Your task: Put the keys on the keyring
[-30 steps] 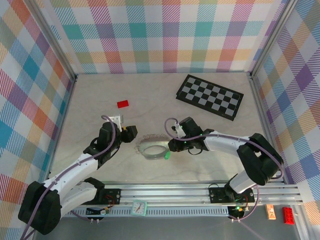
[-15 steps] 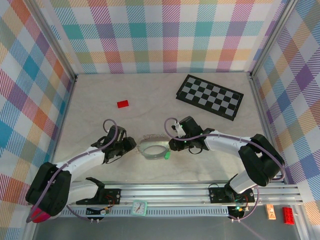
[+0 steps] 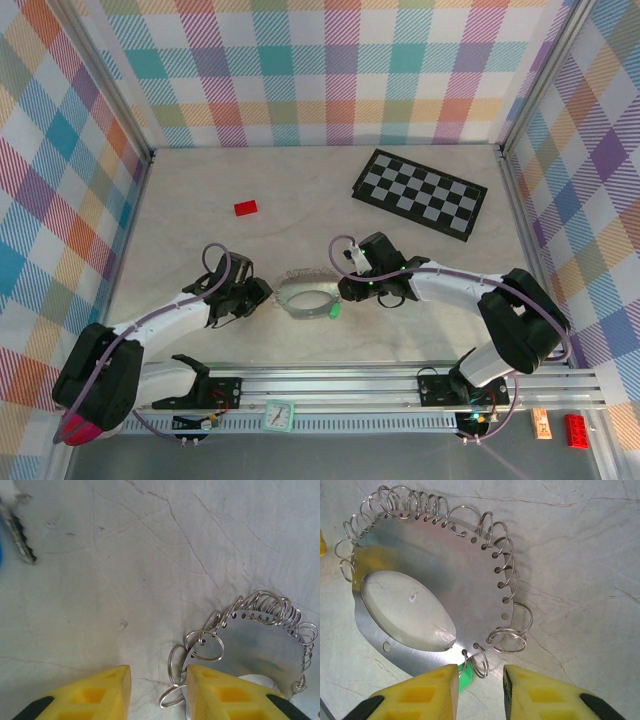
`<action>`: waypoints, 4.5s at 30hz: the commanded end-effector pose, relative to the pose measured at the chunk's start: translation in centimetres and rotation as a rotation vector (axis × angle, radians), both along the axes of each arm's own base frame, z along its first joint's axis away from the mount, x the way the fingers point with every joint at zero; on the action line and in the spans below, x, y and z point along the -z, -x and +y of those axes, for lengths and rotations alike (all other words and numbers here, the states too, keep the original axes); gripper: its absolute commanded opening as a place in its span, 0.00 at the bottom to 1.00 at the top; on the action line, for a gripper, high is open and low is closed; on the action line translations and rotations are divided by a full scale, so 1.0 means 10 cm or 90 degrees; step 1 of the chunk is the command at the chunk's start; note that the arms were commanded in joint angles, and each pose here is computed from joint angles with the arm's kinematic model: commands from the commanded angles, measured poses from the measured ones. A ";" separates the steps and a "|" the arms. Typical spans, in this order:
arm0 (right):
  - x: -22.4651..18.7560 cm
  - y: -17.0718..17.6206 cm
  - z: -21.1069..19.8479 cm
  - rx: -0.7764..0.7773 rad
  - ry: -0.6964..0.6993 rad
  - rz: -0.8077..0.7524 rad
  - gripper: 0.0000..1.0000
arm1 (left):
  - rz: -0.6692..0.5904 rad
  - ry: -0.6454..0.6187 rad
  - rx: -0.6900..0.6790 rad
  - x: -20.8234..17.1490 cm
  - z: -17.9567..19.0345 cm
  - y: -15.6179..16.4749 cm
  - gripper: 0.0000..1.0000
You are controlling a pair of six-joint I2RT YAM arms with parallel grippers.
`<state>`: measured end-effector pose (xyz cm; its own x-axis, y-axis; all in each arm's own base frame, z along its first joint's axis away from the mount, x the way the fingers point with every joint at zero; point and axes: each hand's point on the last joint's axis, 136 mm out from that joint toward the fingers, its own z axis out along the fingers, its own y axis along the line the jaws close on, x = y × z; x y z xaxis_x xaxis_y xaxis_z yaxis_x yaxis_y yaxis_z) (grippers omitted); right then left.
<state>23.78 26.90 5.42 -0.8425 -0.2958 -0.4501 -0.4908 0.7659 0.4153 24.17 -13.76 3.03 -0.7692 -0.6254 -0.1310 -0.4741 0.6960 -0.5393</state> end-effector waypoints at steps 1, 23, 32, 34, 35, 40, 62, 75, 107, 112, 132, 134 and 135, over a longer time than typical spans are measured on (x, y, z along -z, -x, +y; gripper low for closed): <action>-0.08 0.01 0.02 -0.012 -0.008 -0.018 0.29 | -0.002 0.053 -0.007 -0.05 -0.14 -0.10 0.32; -0.07 0.03 0.01 -0.013 -0.007 -0.016 0.29 | 0.002 0.062 -0.014 0.04 -0.18 -0.18 0.18; -0.10 0.03 0.02 -0.015 -0.011 -0.017 0.28 | -0.006 0.067 -0.010 0.03 -0.21 -0.22 0.05; -0.11 0.02 0.02 -0.016 -0.010 -0.019 0.28 | -0.014 0.060 -0.006 0.00 -0.20 -0.22 0.00; -0.11 0.02 0.02 -0.015 -0.010 -0.020 0.28 | -0.022 0.051 -0.002 -0.03 -0.18 -0.23 0.00; -0.25 -0.06 0.01 0.005 -0.019 -0.055 0.29 | -0.101 -0.027 0.043 -0.38 -0.09 -0.31 0.00; -1.56 -0.90 -0.48 0.161 0.026 -0.364 0.25 | -0.724 -0.253 0.660 -2.38 -0.99 -0.47 0.00; -1.62 -0.73 -0.32 0.044 -0.001 -0.397 0.28 | -0.891 -0.276 0.866 -2.19 -1.17 -0.10 0.00; -1.71 0.62 0.54 -0.489 -0.333 -0.519 0.24 | -1.048 0.012 0.907 -2.29 -1.36 0.59 0.00; -1.73 0.64 0.57 -0.490 -0.349 -0.517 0.22 | -1.046 0.024 0.902 -2.27 -1.37 0.58 0.00; -1.79 0.63 0.67 -0.477 -0.378 -0.524 0.13 | -1.038 0.055 0.913 -2.25 -1.38 0.62 0.00; -1.80 0.63 0.68 -0.475 -0.384 -0.525 0.12 | -1.035 0.056 0.914 -2.25 -1.38 0.62 0.00; -1.82 0.63 0.69 -0.476 -0.387 -0.526 0.12 | -1.034 0.055 0.914 -2.24 -1.38 0.62 0.00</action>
<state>18.03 33.40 22.87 0.0233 -0.1794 -0.9835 -0.9994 0.0210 -0.0275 18.81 -27.37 24.80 0.0964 0.1179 -0.9883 0.9921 0.0688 0.1050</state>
